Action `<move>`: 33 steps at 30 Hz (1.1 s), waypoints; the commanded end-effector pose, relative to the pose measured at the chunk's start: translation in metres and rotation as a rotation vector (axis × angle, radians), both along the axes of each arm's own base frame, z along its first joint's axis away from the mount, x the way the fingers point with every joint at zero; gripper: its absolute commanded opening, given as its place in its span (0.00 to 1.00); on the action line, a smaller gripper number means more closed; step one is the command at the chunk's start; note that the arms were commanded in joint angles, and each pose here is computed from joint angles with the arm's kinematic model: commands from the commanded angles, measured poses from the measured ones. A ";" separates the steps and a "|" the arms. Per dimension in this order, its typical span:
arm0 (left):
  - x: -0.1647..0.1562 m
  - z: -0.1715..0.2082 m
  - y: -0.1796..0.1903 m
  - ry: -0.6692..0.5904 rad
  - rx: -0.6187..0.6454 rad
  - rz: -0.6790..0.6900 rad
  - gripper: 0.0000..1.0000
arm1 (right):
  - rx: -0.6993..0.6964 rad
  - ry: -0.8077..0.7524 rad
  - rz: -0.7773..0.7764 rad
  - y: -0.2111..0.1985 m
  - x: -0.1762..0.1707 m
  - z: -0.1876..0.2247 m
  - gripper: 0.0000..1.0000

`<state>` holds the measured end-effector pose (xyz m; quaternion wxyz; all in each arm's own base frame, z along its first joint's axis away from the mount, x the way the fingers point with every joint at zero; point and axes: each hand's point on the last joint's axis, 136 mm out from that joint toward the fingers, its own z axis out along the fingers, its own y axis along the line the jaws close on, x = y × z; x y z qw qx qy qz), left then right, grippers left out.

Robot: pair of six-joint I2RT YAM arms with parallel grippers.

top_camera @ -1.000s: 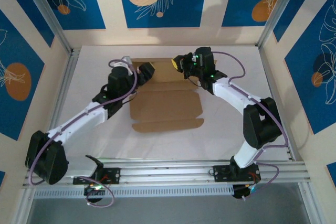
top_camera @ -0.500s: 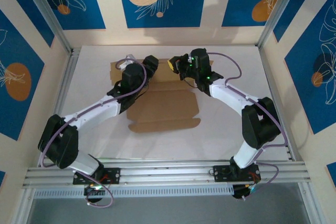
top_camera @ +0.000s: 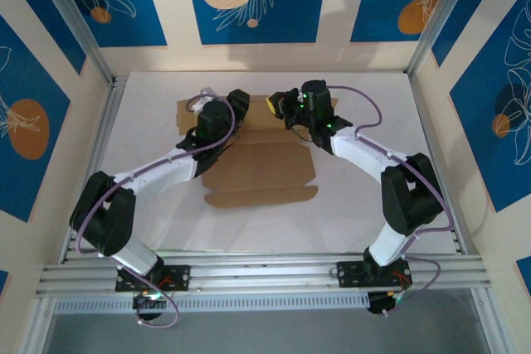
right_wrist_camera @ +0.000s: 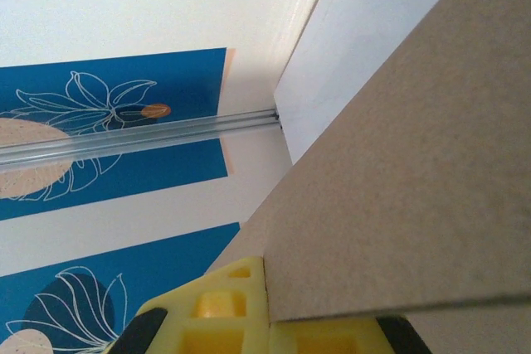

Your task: Fold the paper box

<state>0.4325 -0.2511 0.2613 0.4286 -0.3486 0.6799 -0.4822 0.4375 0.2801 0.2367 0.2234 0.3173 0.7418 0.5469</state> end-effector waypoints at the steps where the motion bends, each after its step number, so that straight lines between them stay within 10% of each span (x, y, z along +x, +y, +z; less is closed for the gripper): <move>1: 0.013 0.005 0.006 -0.018 -0.055 0.023 0.42 | 0.022 -0.068 0.051 0.006 -0.012 0.019 0.00; 19: 0.018 -0.026 0.007 0.003 -0.108 0.015 0.06 | -0.077 -0.134 0.094 -0.002 -0.023 0.018 0.06; 28: 0.019 -0.032 0.010 0.025 -0.117 0.016 0.05 | -0.250 -0.344 0.179 -0.027 -0.050 0.041 0.67; 33: 0.019 -0.042 0.012 0.049 -0.126 0.019 0.05 | -0.439 -0.437 0.218 -0.047 -0.079 0.033 0.45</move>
